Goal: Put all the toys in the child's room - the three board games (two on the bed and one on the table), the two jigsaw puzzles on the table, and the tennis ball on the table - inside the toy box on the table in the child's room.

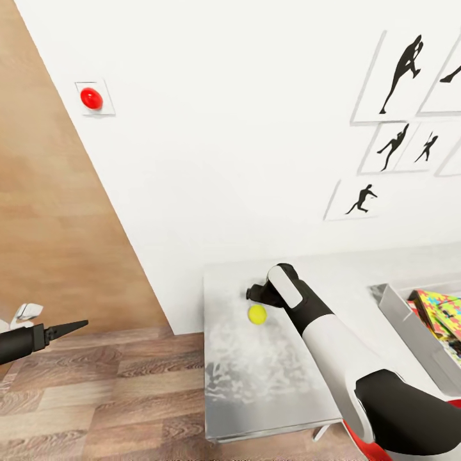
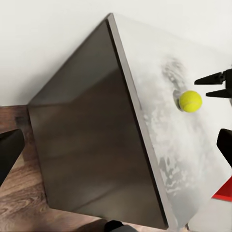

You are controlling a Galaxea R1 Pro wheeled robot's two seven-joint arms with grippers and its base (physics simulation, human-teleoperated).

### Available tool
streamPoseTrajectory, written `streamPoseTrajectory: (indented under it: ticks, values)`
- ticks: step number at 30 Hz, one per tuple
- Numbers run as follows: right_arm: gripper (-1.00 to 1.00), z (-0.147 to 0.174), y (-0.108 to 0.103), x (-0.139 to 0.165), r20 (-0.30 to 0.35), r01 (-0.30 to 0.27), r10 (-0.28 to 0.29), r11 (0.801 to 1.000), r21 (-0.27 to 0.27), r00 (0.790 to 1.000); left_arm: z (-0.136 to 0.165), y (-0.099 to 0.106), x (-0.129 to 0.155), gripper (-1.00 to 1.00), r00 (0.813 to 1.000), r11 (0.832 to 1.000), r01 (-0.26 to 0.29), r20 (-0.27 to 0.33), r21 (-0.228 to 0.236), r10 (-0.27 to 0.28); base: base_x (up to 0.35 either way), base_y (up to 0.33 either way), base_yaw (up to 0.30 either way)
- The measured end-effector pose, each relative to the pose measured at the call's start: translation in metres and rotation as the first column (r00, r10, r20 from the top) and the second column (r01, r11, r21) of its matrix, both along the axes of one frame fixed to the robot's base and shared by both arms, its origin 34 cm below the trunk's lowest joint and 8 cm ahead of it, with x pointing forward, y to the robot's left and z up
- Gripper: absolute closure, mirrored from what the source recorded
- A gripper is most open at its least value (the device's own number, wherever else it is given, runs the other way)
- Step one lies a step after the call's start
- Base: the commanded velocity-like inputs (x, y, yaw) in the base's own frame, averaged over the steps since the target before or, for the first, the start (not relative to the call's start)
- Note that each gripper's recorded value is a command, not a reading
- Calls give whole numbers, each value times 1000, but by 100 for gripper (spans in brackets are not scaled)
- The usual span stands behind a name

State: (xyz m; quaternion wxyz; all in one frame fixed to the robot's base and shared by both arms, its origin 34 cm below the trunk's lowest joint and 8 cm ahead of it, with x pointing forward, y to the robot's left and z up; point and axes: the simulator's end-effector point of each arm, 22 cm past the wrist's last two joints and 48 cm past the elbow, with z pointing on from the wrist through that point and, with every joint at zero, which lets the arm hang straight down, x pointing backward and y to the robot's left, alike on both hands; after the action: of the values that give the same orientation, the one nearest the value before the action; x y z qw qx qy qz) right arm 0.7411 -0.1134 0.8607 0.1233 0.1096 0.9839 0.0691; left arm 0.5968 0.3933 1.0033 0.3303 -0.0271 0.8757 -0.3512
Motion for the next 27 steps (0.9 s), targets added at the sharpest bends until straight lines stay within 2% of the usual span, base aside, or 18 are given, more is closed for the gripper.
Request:
streamPoseTrajectory:
  ticks: [27]
  values:
    - [-100,-26,1,-9,-43,-1,1,1000,5,999,-18,0,0,-100,999,1000,1,-36,-1,-1,-19,0,0]
